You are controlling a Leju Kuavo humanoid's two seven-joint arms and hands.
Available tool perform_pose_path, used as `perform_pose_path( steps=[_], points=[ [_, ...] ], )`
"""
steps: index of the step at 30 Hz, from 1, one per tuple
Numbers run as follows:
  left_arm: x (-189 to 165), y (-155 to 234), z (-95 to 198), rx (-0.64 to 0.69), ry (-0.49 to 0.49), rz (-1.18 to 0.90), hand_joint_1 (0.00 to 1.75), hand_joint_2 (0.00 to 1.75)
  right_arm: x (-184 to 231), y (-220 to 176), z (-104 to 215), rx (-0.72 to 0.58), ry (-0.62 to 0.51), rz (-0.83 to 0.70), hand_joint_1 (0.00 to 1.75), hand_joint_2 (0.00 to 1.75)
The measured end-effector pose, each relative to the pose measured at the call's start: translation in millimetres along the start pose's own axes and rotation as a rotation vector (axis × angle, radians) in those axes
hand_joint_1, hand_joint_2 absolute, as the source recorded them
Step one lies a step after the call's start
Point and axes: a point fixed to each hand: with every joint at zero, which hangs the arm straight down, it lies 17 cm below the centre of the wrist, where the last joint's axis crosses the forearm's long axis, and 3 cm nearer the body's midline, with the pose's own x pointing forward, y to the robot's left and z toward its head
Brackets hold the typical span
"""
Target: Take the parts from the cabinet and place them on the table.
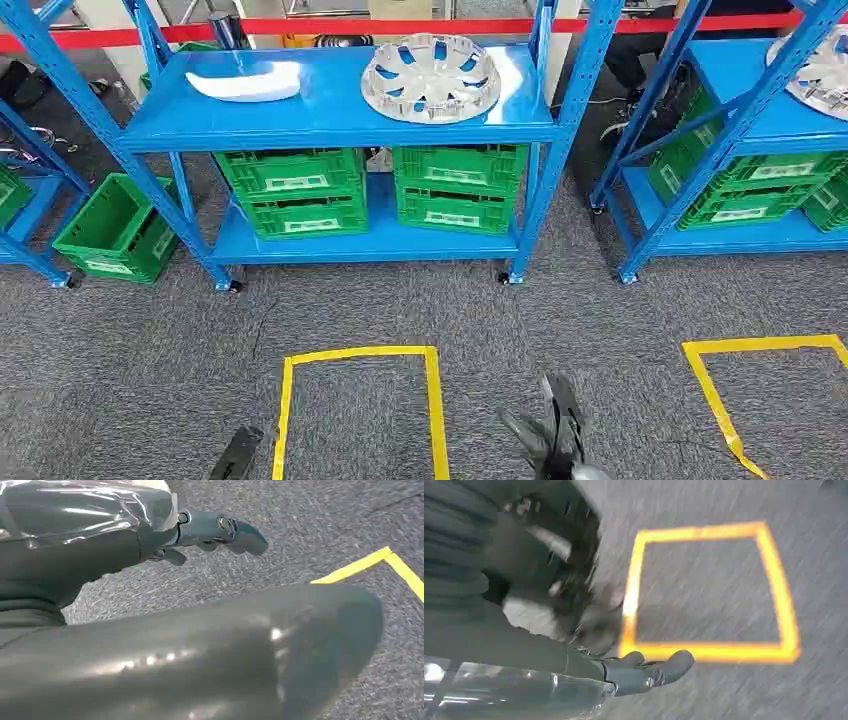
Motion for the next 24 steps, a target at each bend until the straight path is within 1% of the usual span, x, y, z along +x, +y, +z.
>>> perform_pose_path(
  steps=[4, 7, 12, 19, 24],
  points=[
    [3.1, -2.4, 0.1, -0.011, -0.01, -0.01, 0.0, 0.0, 39.4, 51.2, 4.2, 0.169, -0.087, -0.075, 0.0, 1.75],
    [3.1, -3.7, 0.5, -0.015, -0.01, -0.01, 0.0, 0.0, 53.6, 70.6, 7.5, 0.227, -0.116, -0.102, 0.0, 1.75],
    [7.5, -5.8, 0.8, -0.022, -0.03, -0.016, 0.0, 0.0, 106.6, 124.2, 29.5, 0.425, -0.227, -0.186, 0.0, 1.75],
    [12.5, -10.1, 1.9, -0.039, -0.057, -0.02, 0.0, 0.0, 179.5, 194.3, 87.4, 0.743, -0.383, -0.282, 0.0, 1.75],
    [15.8, -17.6, 3.7, -0.074, -0.074, -0.021, 0.0, 0.0, 223.8, 234.2, 146.5, 0.986, -0.493, -0.324, 0.0, 1.75]
  ],
)
